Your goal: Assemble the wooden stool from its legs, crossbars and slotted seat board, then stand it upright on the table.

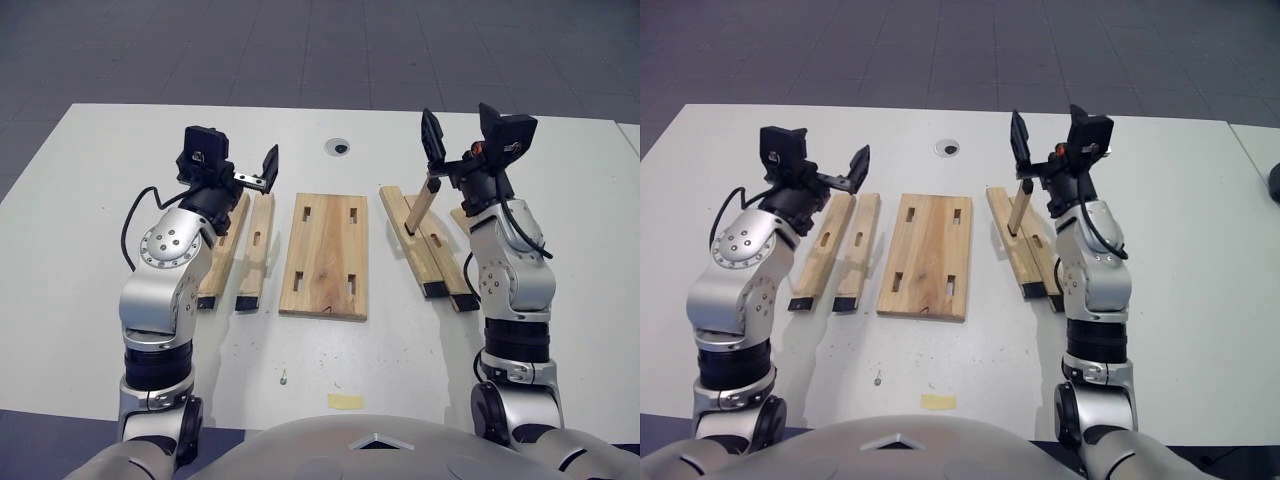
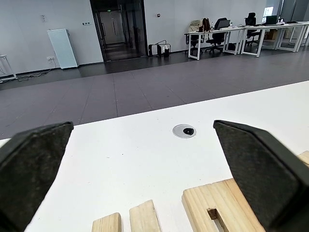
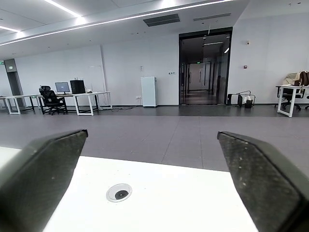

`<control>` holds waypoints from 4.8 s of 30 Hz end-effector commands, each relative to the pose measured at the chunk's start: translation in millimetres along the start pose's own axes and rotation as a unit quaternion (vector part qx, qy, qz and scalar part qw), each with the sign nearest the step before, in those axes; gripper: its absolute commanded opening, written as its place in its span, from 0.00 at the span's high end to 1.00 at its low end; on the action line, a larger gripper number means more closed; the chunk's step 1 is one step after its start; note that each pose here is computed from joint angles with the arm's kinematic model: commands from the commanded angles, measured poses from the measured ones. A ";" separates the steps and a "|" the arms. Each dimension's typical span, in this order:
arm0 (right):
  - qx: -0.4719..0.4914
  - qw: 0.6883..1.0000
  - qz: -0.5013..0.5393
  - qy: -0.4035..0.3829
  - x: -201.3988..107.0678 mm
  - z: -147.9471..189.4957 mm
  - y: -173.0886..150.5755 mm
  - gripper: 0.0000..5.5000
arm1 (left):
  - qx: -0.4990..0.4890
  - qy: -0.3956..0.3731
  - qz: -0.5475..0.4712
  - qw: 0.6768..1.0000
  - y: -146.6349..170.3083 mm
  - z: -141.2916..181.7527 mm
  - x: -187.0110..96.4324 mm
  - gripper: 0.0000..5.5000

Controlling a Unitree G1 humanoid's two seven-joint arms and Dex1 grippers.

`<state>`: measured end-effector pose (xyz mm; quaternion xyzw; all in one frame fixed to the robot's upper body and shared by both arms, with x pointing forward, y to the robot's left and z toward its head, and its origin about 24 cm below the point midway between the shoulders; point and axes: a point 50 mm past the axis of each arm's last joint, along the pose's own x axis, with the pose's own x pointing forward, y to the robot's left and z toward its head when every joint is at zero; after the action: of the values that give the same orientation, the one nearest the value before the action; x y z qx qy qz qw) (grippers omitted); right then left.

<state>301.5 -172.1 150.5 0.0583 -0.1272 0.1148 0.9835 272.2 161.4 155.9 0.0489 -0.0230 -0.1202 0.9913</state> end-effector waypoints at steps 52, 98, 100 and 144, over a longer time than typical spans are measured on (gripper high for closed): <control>0.088 0.995 -0.044 0.026 -28.4 17.4 -54.2 0.02 | -0.014 0.016 0.026 0.999 -6.0 -8.9 -13.4 0.02; 0.030 0.899 0.092 0.427 -113.9 -61.9 -1.8 0.02 | -0.006 0.032 0.023 0.999 -9.8 -11.5 -12.0 0.02; 0.010 0.892 0.125 0.434 -113.0 -60.7 5.1 0.02 | -0.006 0.029 0.021 0.999 -11.1 -10.4 -10.5 0.02; -0.033 0.968 0.245 0.043 -63.5 -17.5 58.9 0.62 | -0.468 -0.046 -0.174 0.865 -38.3 29.9 0.6 0.02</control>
<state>234.6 -142.9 105.8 -0.0281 -0.0378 0.2901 0.9558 260.7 126.4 177.7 -0.3296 -0.0156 -0.2833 0.9005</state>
